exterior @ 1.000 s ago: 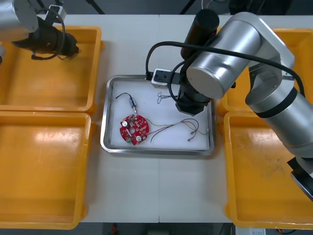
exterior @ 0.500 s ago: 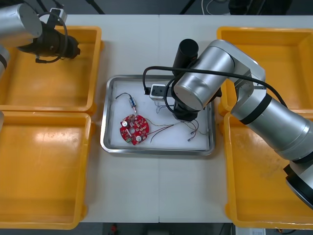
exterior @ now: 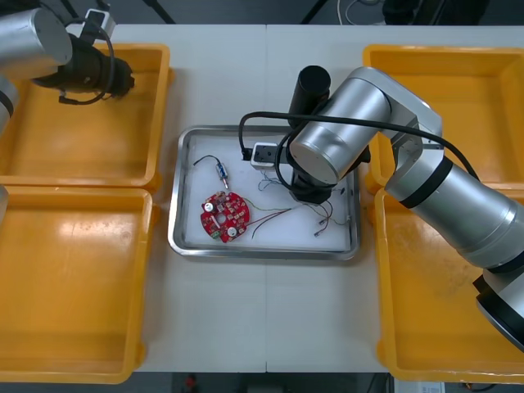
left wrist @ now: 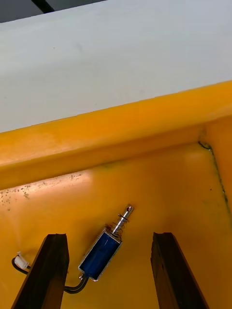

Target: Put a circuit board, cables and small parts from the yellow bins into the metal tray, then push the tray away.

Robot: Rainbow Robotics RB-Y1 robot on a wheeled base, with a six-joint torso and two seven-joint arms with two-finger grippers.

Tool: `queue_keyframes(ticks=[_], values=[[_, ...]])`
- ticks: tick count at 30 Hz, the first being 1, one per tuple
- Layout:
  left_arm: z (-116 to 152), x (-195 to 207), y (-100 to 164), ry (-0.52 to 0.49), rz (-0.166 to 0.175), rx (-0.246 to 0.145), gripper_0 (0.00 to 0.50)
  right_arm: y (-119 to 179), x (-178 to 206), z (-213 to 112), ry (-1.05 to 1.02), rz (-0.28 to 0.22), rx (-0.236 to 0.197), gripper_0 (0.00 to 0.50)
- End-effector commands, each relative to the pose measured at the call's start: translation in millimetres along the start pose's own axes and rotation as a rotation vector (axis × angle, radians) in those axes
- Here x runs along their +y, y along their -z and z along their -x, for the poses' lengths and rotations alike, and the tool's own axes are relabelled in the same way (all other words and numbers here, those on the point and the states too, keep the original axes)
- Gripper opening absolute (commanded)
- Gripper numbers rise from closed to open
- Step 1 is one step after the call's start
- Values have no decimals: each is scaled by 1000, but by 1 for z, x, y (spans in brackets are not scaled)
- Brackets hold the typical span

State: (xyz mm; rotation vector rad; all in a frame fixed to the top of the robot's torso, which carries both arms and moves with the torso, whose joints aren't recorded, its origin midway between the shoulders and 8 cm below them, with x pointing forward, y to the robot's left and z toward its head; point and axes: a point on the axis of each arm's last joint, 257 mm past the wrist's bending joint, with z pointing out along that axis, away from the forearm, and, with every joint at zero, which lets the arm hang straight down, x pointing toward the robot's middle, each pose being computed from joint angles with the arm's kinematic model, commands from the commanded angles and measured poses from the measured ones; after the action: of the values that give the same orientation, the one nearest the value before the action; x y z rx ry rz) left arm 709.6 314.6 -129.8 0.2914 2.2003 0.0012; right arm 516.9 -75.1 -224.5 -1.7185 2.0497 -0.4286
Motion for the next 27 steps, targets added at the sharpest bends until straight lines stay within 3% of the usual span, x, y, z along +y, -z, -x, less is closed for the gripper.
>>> queue_keyframes(ticks=[1,8,12,20,23,27], values=[[0,-3,-3,-98,-1,-16,500,40,-16,28,-5,-28,-67,500],[-9,0,-6,-115,10,-7,500,72,-12,10,-58,6,-47,500],[-13,1,-14,-141,36,-35,500,93,-9,-9,-107,32,-19,500],[-22,1,-17,-139,35,-21,500,131,-44,-16,-256,-48,-137,500],[-27,1,-18,-137,35,-14,500,138,-53,-27,-369,-57,-173,500],[-29,1,-19,-141,36,-8,500,143,-58,-48,-520,-62,-192,500]])
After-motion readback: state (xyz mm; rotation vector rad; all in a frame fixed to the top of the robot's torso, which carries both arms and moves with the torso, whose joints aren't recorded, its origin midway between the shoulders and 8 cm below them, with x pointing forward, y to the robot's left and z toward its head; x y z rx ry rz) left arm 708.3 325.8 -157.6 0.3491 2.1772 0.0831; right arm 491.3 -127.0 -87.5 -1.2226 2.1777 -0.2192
